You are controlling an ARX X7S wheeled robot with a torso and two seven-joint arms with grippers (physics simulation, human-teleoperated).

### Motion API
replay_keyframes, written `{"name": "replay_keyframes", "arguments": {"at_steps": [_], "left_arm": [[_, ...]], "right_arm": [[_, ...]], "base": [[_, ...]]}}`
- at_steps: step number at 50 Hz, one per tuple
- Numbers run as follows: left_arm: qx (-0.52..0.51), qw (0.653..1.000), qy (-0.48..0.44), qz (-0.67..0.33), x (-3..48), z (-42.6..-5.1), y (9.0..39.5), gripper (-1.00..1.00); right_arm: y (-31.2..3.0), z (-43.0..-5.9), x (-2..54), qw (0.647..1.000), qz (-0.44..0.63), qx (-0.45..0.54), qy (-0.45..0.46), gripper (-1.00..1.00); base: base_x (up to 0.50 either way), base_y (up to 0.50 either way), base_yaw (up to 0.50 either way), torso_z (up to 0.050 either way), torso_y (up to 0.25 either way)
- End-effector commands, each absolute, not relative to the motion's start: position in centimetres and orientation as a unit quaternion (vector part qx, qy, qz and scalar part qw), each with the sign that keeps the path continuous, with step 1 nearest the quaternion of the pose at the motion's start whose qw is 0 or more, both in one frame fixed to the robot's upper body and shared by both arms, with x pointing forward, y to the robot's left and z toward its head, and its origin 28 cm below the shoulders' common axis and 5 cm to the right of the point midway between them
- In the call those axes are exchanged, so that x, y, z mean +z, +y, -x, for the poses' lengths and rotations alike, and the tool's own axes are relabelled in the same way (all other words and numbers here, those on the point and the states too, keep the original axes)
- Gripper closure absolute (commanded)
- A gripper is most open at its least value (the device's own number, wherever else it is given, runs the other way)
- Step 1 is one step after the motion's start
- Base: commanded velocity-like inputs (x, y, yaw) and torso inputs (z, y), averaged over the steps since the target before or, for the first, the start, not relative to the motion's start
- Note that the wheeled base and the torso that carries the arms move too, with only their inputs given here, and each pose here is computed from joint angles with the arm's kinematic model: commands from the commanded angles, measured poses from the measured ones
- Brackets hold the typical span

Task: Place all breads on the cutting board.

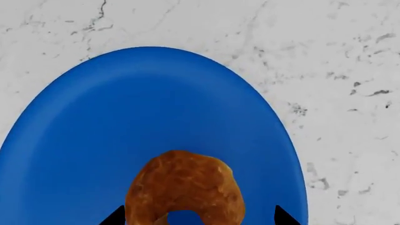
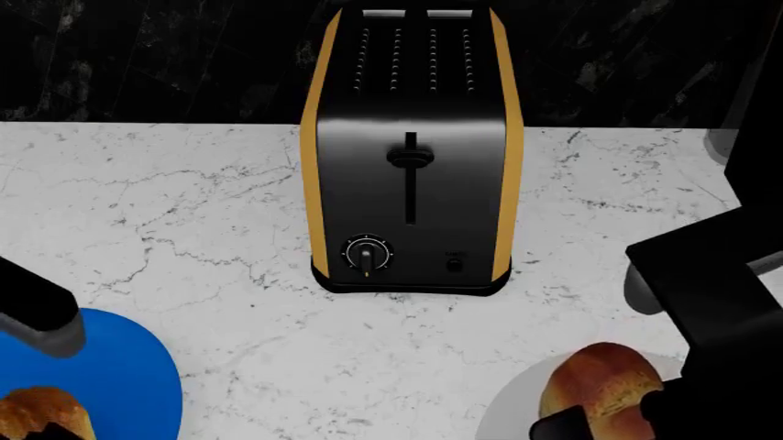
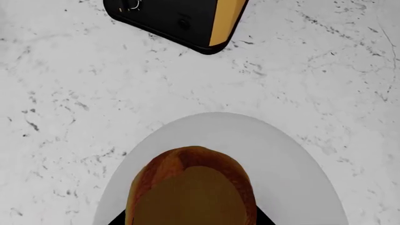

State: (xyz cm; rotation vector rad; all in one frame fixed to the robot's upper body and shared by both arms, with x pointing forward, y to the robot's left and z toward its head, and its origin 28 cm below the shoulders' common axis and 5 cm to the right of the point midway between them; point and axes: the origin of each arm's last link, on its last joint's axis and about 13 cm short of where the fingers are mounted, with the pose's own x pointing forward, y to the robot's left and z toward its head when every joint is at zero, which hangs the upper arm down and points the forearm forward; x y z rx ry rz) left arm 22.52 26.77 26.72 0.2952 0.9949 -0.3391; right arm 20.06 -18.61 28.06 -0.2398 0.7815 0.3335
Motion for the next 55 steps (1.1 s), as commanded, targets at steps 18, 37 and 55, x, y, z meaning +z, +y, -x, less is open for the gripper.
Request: {"name": "replay_keyframes", "arguments": {"at_steps": [18,37,55], "left_arm": [[-0.155,0.853,0.478,-0.138,25.6,-22.5,26.8,1.0],[-0.165,0.903,0.369,-0.143,32.5,-20.2,26.8,1.0],[-0.143,0.952,0.259,-0.077,34.5,-18.9,26.5,1.0]], "right_arm": [[-18.4,-19.8,27.8,0.903,0.121,0.168,0.378,1.0],[-18.5,-19.2,30.4,0.93,0.101,0.164,0.314,1.0],[-18.2,-18.9,31.1,0.962,0.075,0.156,0.21,1.0]], "base": [[0.0,0.0,0.0,0.0,0.0],[0.0,0.0,0.0,0.0,0.0],[0.0,0.0,0.0,0.0,0.0]]}}
